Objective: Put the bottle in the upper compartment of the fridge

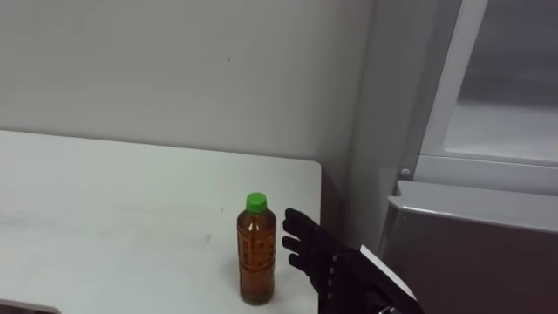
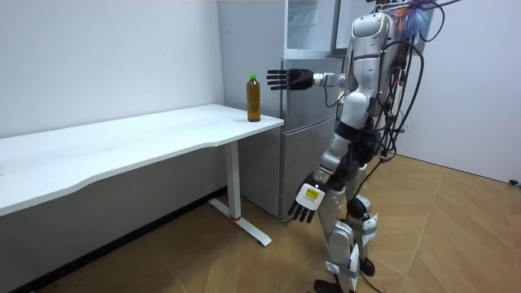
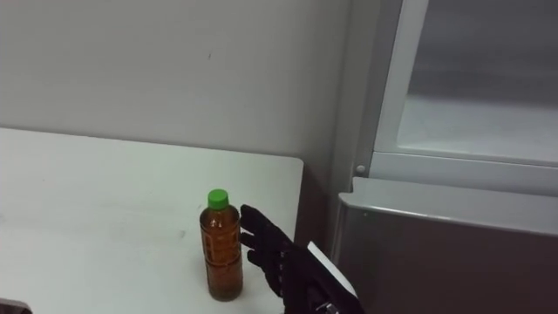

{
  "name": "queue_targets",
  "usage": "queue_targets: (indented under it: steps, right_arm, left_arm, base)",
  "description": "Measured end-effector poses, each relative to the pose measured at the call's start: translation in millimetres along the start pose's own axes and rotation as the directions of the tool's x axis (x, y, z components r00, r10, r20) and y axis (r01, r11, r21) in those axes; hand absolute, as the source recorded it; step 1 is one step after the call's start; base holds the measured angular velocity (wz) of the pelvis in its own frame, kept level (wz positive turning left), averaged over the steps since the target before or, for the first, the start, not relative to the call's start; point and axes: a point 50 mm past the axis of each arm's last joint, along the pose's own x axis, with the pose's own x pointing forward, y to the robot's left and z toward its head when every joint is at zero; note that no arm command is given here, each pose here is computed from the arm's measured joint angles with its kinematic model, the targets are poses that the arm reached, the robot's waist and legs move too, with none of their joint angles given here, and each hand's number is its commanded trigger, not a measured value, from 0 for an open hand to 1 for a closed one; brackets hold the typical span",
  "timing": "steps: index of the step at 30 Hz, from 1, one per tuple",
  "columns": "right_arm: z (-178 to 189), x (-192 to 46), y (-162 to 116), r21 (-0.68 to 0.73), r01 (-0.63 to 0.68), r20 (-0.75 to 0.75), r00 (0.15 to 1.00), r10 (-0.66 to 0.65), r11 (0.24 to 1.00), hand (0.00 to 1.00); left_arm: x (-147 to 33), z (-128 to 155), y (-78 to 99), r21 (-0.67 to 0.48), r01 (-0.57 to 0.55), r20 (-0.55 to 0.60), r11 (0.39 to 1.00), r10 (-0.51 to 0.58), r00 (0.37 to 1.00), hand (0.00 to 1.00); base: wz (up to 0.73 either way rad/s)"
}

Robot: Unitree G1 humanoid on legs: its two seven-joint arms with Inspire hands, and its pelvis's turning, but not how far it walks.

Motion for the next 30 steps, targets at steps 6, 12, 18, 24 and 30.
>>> queue_targets:
  steps: [6, 12, 18, 24, 30]
  right_arm:
    - [-6, 5, 7, 0.033, 0.027, -0.014, 1.0, -0.026, 0.999, 0.0]
    - [-9, 10, 10, 0.048, 0.065, -0.028, 0.998, -0.063, 0.997, 0.0]
    - [-10, 15, 5, 0.094, 0.124, -0.026, 0.992, -0.122, 0.988, 0.0]
    - [-8, 21, 1, 0.131, 0.194, -0.019, 0.981, -0.193, 0.972, 0.0]
    - [-11, 21, -2, 0.13, 0.256, -0.038, 0.967, -0.253, 0.958, 0.0]
  left_arm:
    - [0.3, 1, -3.2, 0.017, 0.011, 0.004, 1.0, -0.011, 1.0, 0.0]
    - [0.6, 4, -4.4, 0.028, 0.016, 0.013, 0.999, -0.016, 1.0, 0.0]
    - [0.8, 2, -9.3, 0.022, 0.024, 0.011, 0.999, -0.025, 1.0, 0.0]
    - [0.9, 1, -12.1, 0.016, 0.031, 0.009, 0.999, -0.031, 0.999, 0.0]
    - [0.9, 2, -12.0, 0.02, 0.031, 0.007, 0.999, -0.031, 0.999, 0.0]
  base:
    - [0.01]
    - [0.08]
    - [0.02]
    - [0.04]
    - [0.1]
